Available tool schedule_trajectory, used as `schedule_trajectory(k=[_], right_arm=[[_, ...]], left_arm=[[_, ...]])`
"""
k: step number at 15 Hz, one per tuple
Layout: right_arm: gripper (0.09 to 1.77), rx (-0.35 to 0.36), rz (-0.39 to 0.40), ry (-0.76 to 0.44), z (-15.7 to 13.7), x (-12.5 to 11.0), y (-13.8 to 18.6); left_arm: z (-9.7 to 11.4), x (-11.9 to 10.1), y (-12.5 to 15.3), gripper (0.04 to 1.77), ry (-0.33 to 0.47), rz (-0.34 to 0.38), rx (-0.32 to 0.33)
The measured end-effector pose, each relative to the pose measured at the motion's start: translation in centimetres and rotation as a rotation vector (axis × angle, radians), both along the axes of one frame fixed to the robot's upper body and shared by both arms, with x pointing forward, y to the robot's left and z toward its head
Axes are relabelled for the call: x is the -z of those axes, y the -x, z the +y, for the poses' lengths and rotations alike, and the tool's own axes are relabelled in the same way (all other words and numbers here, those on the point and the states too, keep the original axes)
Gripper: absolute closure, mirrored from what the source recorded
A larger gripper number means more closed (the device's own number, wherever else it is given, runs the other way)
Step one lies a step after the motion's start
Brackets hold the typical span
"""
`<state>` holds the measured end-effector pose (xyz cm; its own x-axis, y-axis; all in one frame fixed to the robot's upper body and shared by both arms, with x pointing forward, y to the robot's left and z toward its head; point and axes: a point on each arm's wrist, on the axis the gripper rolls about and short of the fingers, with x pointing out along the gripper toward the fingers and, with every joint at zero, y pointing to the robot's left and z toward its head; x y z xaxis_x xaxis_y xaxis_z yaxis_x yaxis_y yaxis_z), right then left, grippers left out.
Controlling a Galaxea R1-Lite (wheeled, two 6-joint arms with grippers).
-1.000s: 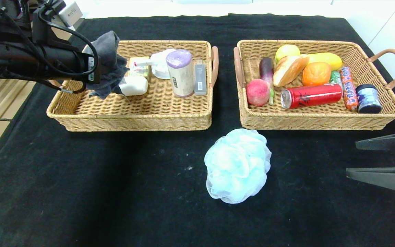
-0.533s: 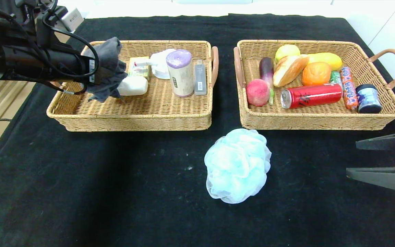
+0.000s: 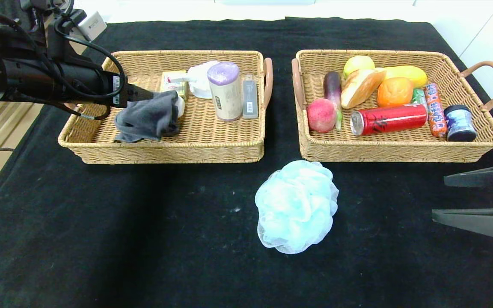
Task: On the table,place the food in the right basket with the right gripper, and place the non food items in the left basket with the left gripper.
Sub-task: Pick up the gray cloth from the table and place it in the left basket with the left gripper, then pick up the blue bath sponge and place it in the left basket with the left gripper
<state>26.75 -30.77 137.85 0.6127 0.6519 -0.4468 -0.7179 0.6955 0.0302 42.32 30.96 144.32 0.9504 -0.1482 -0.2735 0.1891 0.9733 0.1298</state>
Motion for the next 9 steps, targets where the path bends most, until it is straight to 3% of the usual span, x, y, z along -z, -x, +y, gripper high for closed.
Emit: schedule_trajectory(k=[9], right_arm=[[0.15,0.0,0.0,0.0,0.0,0.01,0.0]], left_arm=[[-0.11,0.19,0.31,0.21,0.004,0.014,0.004]])
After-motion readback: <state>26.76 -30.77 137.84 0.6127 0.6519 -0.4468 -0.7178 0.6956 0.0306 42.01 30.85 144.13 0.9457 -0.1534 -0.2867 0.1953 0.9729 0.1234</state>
